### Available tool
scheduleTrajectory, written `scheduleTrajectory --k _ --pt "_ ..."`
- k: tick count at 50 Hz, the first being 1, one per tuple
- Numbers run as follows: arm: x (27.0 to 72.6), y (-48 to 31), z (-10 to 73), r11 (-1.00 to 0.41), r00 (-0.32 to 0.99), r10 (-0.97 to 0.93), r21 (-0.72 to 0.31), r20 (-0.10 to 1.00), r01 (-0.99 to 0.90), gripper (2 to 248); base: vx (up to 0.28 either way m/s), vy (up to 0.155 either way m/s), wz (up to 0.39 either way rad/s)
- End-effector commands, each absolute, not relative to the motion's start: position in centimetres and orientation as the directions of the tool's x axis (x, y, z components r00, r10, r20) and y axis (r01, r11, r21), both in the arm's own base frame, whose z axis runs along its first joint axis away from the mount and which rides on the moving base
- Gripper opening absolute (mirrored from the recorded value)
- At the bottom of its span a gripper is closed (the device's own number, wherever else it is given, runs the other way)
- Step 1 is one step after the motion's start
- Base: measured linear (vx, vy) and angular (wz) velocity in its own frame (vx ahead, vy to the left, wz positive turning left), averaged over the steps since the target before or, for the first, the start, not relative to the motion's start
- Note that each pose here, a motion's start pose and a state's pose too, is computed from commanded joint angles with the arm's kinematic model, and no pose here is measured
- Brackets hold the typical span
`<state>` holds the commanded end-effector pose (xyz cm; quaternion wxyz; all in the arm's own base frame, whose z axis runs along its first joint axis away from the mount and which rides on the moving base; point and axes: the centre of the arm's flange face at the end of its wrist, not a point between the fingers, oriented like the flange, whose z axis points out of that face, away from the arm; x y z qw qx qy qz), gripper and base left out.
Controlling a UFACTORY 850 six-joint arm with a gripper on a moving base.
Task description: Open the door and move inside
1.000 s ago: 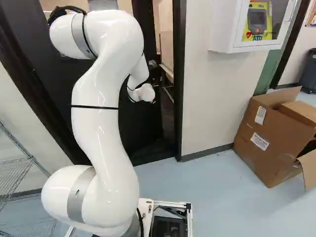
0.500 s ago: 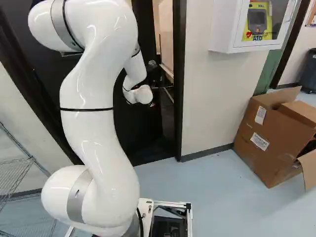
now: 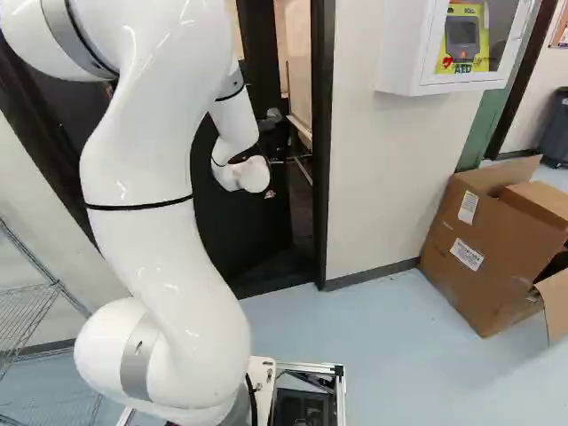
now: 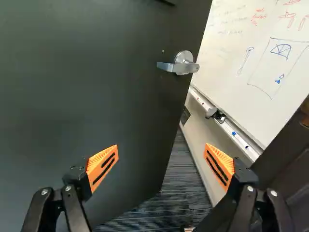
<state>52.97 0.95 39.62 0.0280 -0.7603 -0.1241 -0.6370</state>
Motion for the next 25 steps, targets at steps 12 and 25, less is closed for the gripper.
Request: scheduleTrajectory --k 12,25 --pt "50.5 0.8 39.8 -0.974 0.172 0.138 0.102 0.975 0.202 247 0.000 0.000 0.000" --pt "47.9 0.7 40.0 -0.980 0.184 0.120 0.088 0.975 0.177 247 0.000 0.000 0.000"
